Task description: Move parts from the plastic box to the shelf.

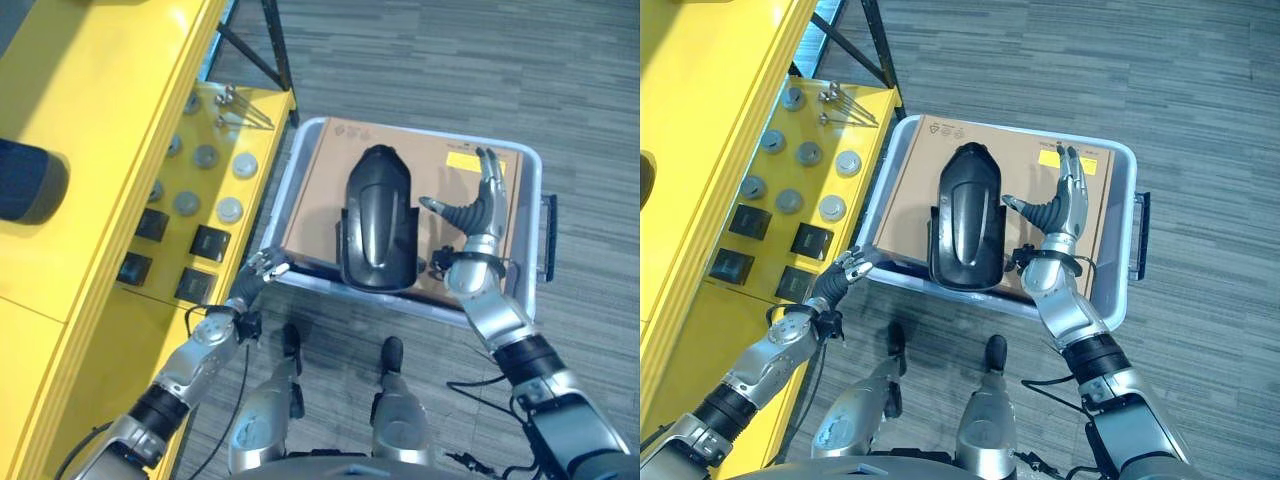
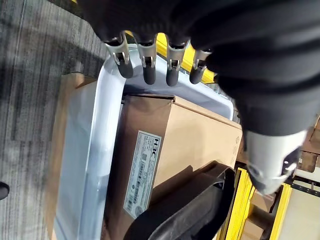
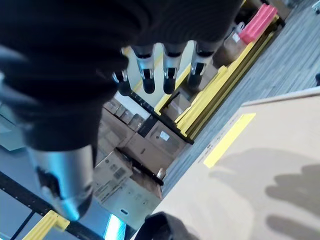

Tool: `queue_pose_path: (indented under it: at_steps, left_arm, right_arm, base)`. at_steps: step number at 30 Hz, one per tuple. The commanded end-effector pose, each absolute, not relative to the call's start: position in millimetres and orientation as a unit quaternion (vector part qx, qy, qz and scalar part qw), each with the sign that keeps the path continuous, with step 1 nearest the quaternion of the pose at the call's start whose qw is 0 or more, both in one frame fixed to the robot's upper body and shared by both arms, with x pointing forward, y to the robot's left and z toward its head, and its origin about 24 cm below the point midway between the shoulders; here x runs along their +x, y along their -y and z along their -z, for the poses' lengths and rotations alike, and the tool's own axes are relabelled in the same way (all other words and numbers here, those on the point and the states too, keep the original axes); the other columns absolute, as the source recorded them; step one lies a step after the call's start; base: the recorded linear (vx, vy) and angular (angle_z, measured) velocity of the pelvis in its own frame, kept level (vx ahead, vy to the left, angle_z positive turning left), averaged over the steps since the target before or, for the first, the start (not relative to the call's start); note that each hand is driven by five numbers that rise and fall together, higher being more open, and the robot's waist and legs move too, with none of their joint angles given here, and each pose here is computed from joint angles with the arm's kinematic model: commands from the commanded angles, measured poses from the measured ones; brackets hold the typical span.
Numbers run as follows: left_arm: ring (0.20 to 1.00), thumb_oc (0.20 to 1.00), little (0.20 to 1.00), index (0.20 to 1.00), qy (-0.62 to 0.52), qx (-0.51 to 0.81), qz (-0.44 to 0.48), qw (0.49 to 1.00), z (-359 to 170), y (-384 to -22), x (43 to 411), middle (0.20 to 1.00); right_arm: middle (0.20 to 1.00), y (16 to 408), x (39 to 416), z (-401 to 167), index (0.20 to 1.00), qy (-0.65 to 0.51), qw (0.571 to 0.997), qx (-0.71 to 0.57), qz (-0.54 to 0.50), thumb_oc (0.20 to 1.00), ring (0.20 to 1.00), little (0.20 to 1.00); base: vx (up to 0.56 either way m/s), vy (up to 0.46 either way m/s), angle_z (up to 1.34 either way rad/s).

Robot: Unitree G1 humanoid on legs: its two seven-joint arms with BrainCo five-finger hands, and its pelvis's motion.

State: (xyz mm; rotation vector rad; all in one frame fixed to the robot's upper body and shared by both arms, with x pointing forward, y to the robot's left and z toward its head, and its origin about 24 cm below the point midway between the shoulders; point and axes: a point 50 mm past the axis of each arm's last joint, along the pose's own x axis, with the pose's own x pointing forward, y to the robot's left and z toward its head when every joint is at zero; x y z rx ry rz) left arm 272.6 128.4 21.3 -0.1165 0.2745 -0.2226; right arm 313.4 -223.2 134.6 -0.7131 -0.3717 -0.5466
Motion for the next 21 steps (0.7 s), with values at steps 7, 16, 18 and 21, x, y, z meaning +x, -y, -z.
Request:
queue_pose_path:
  at_steps: [7, 16, 18, 21]
  left_arm:
    - [1.0, 1.0, 1.0, 1.0, -0.091, -0.064, 0.112, 0.987, -35, -122, 275, 1.0]
    - [1.0, 1.0, 1.0, 1.0, -0.094, -0.055, 0.117, 0.987, -34, -125, 280, 1.0]
    - [1.0, 1.0, 1.0, 1.0, -0.094, -0.052, 0.123, 0.987, -35, -124, 281, 1.0]
    - [1.0, 1.0, 1.0, 1.0, -0.093, -0.053, 0.133, 0.985, -37, -123, 283, 1.0]
  right_arm:
    - [1.0, 205, 323, -134, 1.0, 0.17, 0.892, -0.382, 0.173, 1.0, 1.0, 1.0]
    - [1.0, 207, 336, -80, 1.0, -0.042, 0.896, -0.431, 0.095, 1.0, 1.0, 1.0]
    - [1.0, 212, 333, -57, 1.0, -0.107, 0.887, -0.442, 0.081, 1.0, 1.0, 1.0]
    - [0.432, 217, 332, -34, 0.432, -0.184, 0.868, -0.458, 0.058, 0.432, 0.432, 0.432]
  base:
    - [0.01, 0.002, -0.04]
    - [0.0, -0.012, 0.0]
    - [0.0, -0.042, 0.01]
    - [-0.03, -0.059, 0.04]
